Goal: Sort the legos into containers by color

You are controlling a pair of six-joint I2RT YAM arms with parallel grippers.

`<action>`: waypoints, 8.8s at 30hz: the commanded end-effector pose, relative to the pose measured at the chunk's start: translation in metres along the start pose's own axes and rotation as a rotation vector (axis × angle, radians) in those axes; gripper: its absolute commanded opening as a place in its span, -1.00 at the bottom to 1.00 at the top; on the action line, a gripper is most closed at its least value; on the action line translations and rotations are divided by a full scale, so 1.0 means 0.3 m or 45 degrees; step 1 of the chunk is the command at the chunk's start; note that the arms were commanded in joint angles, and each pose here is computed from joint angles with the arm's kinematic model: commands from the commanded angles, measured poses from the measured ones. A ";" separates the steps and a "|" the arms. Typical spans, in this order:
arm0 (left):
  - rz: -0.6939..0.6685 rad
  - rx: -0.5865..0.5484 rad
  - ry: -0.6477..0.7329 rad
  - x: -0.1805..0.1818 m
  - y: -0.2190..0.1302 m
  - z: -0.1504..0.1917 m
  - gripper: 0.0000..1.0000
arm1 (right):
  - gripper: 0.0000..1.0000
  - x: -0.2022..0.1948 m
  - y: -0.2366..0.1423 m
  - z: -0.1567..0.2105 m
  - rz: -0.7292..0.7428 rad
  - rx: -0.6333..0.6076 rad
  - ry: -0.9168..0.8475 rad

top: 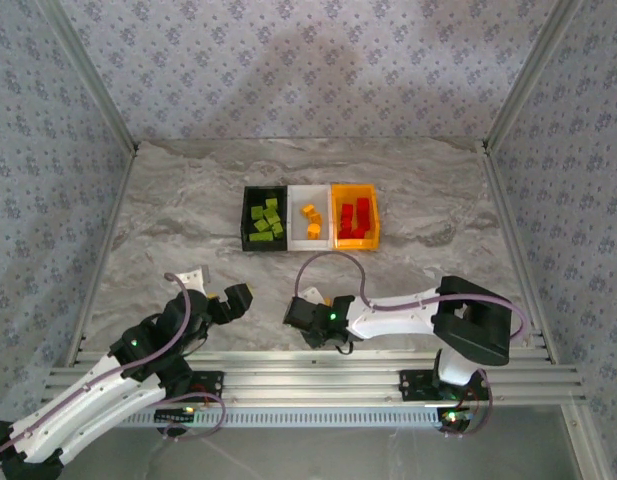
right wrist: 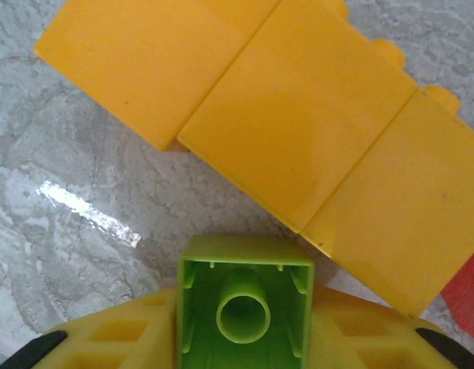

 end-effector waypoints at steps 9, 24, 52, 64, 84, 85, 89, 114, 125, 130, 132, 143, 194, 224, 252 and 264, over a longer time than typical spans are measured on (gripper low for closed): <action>0.014 0.024 0.063 -0.055 0.002 -0.012 0.99 | -0.39 -0.093 -0.234 -0.221 -0.094 -0.315 0.000; 0.043 0.069 0.068 -0.075 0.021 0.003 0.99 | -0.32 -0.303 -0.045 -0.872 -0.191 -0.497 0.178; 0.038 0.217 0.200 -0.184 0.148 0.045 0.99 | 0.62 -0.399 -0.274 -0.123 0.077 -0.347 0.516; 0.006 0.232 0.187 -0.168 0.175 0.061 0.99 | 0.63 -0.349 -0.129 0.178 0.024 -0.083 0.677; 0.013 0.246 0.220 -0.170 0.173 0.064 0.99 | -0.28 -0.366 -0.129 0.176 0.106 -0.015 0.626; 0.011 0.242 0.221 -0.171 0.173 0.062 0.99 | -0.31 -0.374 -0.148 0.160 0.104 -0.040 0.619; 0.013 0.243 0.234 -0.172 0.174 0.063 0.99 | -0.37 -0.449 -0.249 0.049 0.107 -0.184 0.608; -0.042 0.330 0.270 -0.143 0.206 0.103 1.00 | 0.47 -0.926 -0.100 -0.478 0.263 -0.338 0.830; -0.022 0.479 0.389 -0.192 0.251 0.148 0.93 | 0.60 -0.674 -0.242 -0.264 0.206 -0.373 0.700; -0.159 0.598 0.606 -0.214 0.312 0.245 0.76 | 0.61 -0.610 -0.253 -0.152 0.192 -0.376 0.710; -0.216 0.619 0.669 -0.212 0.336 0.281 0.76 | 0.62 -0.604 -0.258 -0.122 0.189 -0.386 0.735; -0.512 0.464 0.728 -0.113 0.405 0.256 0.50 | 0.62 -0.618 -0.318 -0.077 0.227 -0.454 0.771; -0.298 0.422 0.634 -0.244 0.360 0.141 -0.40 | 0.64 -0.628 -0.387 -0.019 0.225 -0.545 0.809; -0.295 0.279 0.566 -0.683 0.842 -0.247 0.49 | 0.70 -0.510 -0.314 -0.012 0.057 -0.512 0.661; -0.285 0.031 0.245 -0.122 0.067 -0.134 0.99 | 0.55 -0.147 0.064 -0.313 -0.117 -0.164 0.045; -0.240 -0.009 0.245 -0.126 0.056 -0.141 0.99 | -0.34 -0.151 -0.009 -0.361 -0.112 -0.270 0.058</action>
Point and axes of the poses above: each hand's point on the last joint's axis, 136 mm out from that joint toward the fingers, its own y axis out along the fingers, its own x axis along the line the jaws close on, z = x × y, the point moved 6 cm from there along -y, back along the fingers, and after that the axes turned 13 degrees about -y, right-handed, at the moved point
